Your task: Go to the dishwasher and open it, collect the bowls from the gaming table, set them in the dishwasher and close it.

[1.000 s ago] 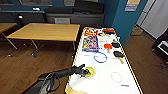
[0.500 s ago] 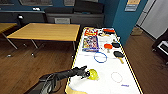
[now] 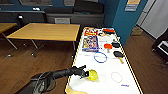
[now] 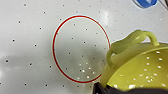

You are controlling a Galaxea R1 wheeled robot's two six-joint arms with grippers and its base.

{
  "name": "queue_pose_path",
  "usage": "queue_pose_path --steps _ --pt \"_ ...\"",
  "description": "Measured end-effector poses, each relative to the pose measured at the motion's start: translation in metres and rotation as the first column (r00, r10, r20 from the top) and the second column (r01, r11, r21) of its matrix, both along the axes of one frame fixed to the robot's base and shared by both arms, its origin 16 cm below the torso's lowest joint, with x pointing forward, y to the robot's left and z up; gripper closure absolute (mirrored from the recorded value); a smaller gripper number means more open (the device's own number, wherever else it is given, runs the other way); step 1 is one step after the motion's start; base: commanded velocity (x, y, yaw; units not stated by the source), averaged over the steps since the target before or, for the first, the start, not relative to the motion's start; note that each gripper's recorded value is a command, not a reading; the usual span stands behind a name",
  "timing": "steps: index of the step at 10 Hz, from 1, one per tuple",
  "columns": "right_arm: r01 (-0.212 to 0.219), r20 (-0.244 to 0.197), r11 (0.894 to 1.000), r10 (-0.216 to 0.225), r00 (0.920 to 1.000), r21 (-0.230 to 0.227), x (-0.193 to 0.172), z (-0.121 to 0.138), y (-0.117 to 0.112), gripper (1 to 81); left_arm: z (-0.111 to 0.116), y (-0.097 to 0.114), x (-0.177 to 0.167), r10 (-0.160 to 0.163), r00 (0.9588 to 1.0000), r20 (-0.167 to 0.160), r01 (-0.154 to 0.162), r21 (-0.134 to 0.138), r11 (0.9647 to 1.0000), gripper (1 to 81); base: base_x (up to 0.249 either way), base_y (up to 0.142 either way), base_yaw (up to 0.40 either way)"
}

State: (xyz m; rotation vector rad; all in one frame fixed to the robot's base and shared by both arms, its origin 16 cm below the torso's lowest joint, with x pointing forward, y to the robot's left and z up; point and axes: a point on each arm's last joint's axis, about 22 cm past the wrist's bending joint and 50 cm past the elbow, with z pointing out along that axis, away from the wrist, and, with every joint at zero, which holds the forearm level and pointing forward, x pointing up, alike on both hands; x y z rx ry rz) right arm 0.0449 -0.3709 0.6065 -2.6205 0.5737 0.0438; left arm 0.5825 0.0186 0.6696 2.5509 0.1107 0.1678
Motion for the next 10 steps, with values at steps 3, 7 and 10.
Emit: queue_pose_path --steps 3,7,10 --pt "-0.008 -0.015 1.000 0.008 0.9999 0.009 -0.003 0.004 0.000 81.1 0.060 0.022 -0.005 -0.077 0.9950 0.063 0.081 -0.068 0.9944 81.1 0.000 0.000 0.000" --pt "-0.025 -0.027 0.999 0.027 0.9993 0.046 -0.015 0.012 0.015 81.1 0.104 0.152 -0.039 -0.043 0.9958 0.081 0.046 -0.032 0.9984 81.1 0.000 0.000 0.000" --pt "-0.033 0.058 0.998 0.030 0.9978 0.056 0.003 0.021 0.021 81.1 0.140 0.223 -0.106 -0.020 0.9950 0.097 0.019 0.008 0.9998 81.1 0.000 0.000 0.000"
